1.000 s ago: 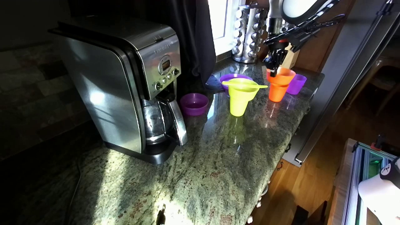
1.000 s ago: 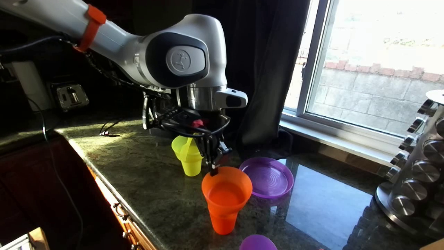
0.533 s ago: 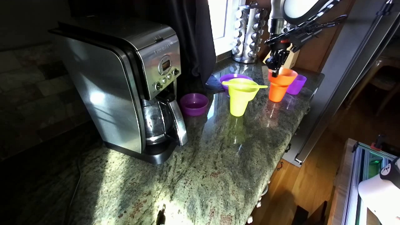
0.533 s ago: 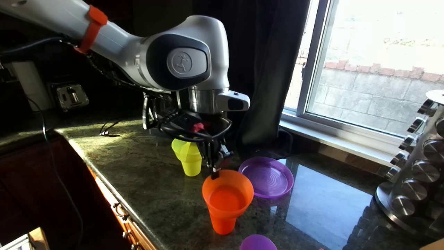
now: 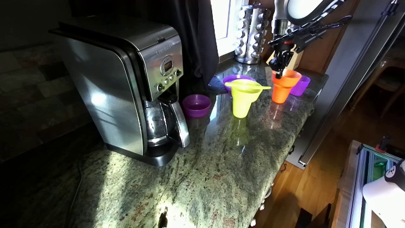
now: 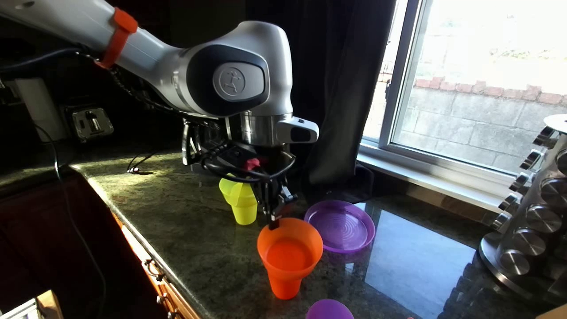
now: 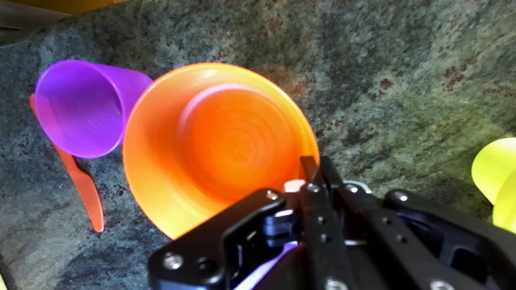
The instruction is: Pick up the orange bowl and place it on top of the orange cup, pick up the orange knife and place it on top of the orange bowl
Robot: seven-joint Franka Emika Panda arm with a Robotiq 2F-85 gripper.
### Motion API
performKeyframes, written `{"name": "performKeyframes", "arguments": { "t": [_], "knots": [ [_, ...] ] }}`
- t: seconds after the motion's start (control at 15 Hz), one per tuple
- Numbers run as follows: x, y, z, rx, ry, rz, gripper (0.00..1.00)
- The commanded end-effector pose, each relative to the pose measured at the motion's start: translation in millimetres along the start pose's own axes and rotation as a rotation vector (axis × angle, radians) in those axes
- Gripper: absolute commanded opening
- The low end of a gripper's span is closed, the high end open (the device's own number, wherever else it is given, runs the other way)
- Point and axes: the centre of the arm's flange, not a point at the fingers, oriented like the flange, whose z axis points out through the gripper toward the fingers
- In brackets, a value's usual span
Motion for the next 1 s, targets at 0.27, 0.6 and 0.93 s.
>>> {"name": "performKeyframes", "arguments": {
  "t": [0.27, 0.6, 0.93],
  "knots": [
    [-6.7, -6.4, 4.5, 0.006, -0.021, -0.001, 0.01],
    [-6.1, -9.8, 5.1, 0.001, -0.024, -0.006, 0.29],
    [-6.5, -10.1, 4.9, -0.005, -0.025, -0.008, 0.58]
  ]
}}
